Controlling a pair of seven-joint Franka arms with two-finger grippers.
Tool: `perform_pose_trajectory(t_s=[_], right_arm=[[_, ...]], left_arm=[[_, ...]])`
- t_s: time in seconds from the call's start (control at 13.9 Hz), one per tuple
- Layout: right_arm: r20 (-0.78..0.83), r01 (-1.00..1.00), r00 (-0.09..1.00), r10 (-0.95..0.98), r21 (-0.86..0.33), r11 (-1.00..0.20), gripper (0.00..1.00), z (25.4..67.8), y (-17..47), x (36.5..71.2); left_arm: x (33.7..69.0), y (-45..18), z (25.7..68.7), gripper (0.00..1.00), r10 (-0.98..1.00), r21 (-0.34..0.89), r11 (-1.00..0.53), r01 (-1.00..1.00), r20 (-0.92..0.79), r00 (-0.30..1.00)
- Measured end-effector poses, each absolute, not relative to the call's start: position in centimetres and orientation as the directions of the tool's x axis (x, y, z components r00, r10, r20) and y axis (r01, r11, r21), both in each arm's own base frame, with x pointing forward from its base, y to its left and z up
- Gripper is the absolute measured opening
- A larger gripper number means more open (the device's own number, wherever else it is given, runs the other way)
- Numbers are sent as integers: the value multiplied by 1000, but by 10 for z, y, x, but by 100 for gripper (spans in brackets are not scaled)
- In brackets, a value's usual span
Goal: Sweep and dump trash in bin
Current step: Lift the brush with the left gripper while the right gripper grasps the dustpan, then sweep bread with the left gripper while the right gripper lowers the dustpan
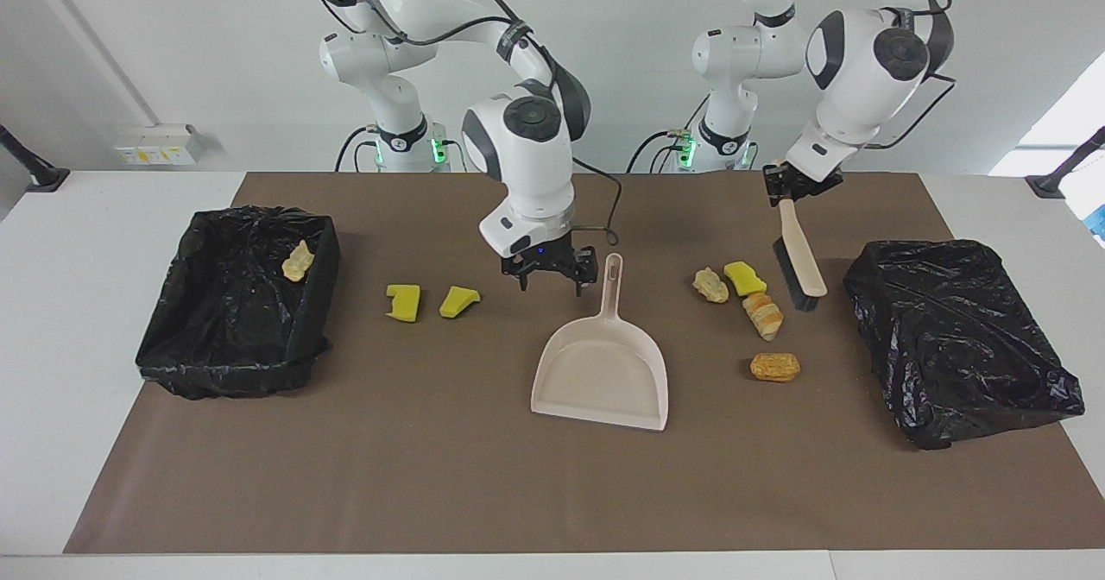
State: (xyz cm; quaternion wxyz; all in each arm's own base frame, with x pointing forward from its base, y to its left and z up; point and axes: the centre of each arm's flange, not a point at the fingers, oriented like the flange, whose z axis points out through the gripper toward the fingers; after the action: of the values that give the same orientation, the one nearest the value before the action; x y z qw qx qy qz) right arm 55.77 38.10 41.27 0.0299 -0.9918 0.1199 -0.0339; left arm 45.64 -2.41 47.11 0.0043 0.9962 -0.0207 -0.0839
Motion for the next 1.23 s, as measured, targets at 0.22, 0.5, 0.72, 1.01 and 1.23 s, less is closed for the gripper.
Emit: perform_pose_trajectory(t_s=[0.22, 0.5, 0.72, 1.01, 1.23], right_arm=[[123, -257, 957, -263, -68, -964, 100, 392, 445, 527], [125, -233, 963, -237, -46, -971, 100, 362, 468, 511], [157, -209, 965, -210, -21, -978, 81, 353, 465, 512], [163, -202, 966, -201, -8, -979, 48, 350, 464, 512], [165, -192, 968, -191, -11, -981, 32, 351, 469, 507]], left_arm=[[502, -1, 462, 26, -31, -30, -999, -37, -179, 983], [526, -1, 422, 26, -49, -46, -997, -61, -236, 971], [525, -3, 406, 26, -53, -44, -997, -66, -250, 967], [517, -8, 387, 26, -63, -42, -996, -77, -263, 963], [516, -10, 387, 26, -67, -42, -996, -81, -263, 963]])
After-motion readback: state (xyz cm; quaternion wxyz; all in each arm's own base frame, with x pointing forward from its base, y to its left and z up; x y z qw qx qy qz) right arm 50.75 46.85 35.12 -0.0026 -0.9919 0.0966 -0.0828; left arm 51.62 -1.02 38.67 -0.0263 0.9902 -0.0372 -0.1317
